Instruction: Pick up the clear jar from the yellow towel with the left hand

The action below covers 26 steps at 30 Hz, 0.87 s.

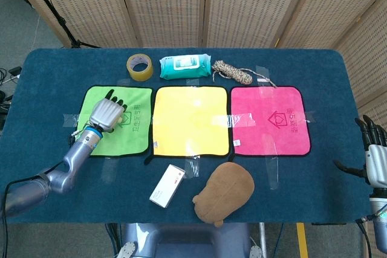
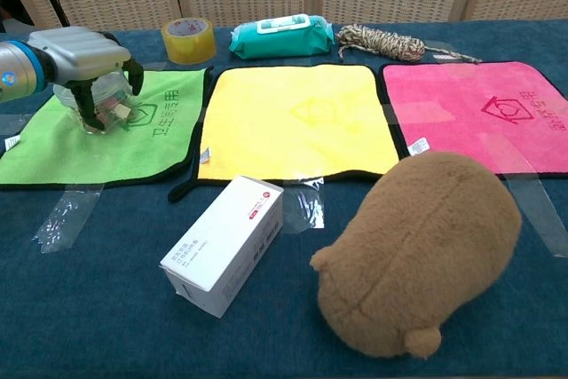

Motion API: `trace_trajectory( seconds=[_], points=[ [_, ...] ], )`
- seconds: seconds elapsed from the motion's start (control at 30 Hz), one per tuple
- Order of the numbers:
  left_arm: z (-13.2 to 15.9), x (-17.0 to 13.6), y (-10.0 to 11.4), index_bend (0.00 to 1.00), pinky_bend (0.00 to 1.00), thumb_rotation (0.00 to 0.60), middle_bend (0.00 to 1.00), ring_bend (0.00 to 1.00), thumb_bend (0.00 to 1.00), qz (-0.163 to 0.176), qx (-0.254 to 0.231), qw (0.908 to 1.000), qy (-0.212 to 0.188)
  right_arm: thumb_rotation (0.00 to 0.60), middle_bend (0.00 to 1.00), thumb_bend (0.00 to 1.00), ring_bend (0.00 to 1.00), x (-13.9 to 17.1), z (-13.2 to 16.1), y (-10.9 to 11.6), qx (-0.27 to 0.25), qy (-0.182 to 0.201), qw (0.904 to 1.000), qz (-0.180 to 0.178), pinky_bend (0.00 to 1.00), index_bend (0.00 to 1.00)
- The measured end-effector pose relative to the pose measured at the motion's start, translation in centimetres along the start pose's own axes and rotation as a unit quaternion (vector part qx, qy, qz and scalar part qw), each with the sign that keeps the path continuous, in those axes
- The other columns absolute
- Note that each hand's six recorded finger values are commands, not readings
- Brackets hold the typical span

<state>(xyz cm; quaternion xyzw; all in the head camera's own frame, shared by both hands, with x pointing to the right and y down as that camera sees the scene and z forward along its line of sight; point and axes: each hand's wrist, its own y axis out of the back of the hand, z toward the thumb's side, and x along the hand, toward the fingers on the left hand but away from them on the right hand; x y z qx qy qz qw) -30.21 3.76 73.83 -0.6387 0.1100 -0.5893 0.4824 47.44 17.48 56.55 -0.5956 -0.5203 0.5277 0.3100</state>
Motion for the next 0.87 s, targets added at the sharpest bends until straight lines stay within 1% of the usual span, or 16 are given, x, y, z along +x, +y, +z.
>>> trace_trajectory(
  seconds=[0.07, 0.1, 0.13, 0.2, 0.27, 0.4, 0.43, 0.5, 0.57, 0.67, 0.77, 0.87],
  points=[
    [-0.8, -0.4, -0.3, 0.05, 0.0, 0.6, 0.03, 0.01, 0.0, -0.007, -0.016, 0.9998, 0.005, 0.6, 0.0, 0.0, 0.0, 0.0, 0.2, 0.0, 0.0, 0.003, 1.0, 0.0, 0.0, 0.0],
    [-1.0, -0.6, -0.3, 0.01, 0.0, 0.6, 0.0, 0.0, 0.0, -0.01, -0.025, 0.9996, 0.006, 0.6, 0.0, 0.0, 0.0, 0.0, 0.3, -0.1, 0.001, 0.006, 1.0, 0.001, 0.0, 0.0],
    [-1.2, -0.9, -0.3, 0.0, 0.0, 0.6, 0.0, 0.0, 0.0, -0.012, -0.038, 0.9992, 0.007, 0.6, 0.0, 0.0, 0.0, 0.1, 0.5, -0.1, 0.001, 0.009, 1.0, 0.001, 0.0, 0.0],
    [-1.5, -1.7, 0.0, 0.0, 0.0, 0.6, 0.0, 0.0, 0.0, -0.011, -0.063, 0.9979, 0.007, 0.6, 0.0, 0.0, 0.0, 0.1, 0.9, -0.2, 0.0, 0.015, 0.9999, 0.003, 0.0, 0.0],
    [-2.0, -3.0, 0.6, 0.0, 0.0, 0.6, 0.0, 0.0, 0.0, -0.003, -0.095, 0.9955, 0.008, 0.6, 0.0, 0.0, 0.0, 0.3, 1.2, -0.3, 0.0, 0.02, 0.9998, 0.004, 0.0, 0.0],
    [-3.4, -6.5, 1.8, 0.0, 0.0, 0.6, 0.0, 0.0, 0.0, 0.034, -0.16, 0.9864, 0.019, 0.6, 0.0, 0.0, 0.0, 0.5, 1.8, -0.2, -0.001, 0.031, 0.9995, 0.002, 0.0, 0.0],
    [-4.4, -7.8, 2.0, 0.0, 0.0, 0.6, 0.0, 0.0, 0.0, 0.049, -0.175, 0.9828, 0.031, 0.6, 0.0, 0.0, 0.0, 0.6, 1.9, -0.1, -0.001, 0.033, 0.9995, 0.0, 0.0, 0.0],
    [-6.0, -10.2, 1.8, 0.0, 0.0, 0.6, 0.0, 0.0, 0.0, 0.067, -0.197, 0.9766, 0.054, 0.6, 0.0, 0.0, 0.0, 0.8, 2.2, 0.1, -0.001, 0.038, 0.9993, -0.003, 0.0, 0.0],
    [-7.5, -13.4, 1.1, 0.0, 0.0, 0.6, 0.0, 0.0, 0.0, 0.083, -0.221, 0.9682, 0.084, 0.6, 0.0, 0.0, 0.0, 0.9, 2.4, 0.3, 0.0, 0.042, 0.9991, -0.005, 0.0, 0.0],
    [-9.5, -17.5, -0.1, 0.0, 0.0, 0.6, 0.0, 0.0, 0.0, 0.101, -0.24, 0.9564, 0.132, 0.6, 0.0, 0.0, 0.0, 1.1, 2.6, 0.4, 0.002, 0.047, 0.9989, -0.006, 0.0, 0.0],
    [-10.6, -20.6, -0.8, 0.0, 0.0, 0.6, 0.0, 0.0, 0.0, 0.124, -0.242, 0.9465, 0.174, 0.6, 0.0, 0.0, 0.0, 1.1, 2.7, 0.3, 0.001, 0.05, 0.9988, -0.004, 0.0, 0.0],
    [-10.5, -22.9, -1.3, 0.0, 0.0, 0.6, 0.0, 0.0, 0.0, 0.147, -0.253, 0.9348, 0.202, 0.6, 0.0, 0.0, 0.0, 1.1, 2.9, 0.3, -0.001, 0.053, 0.9986, -0.004, 0.0, 0.0]
  ],
)
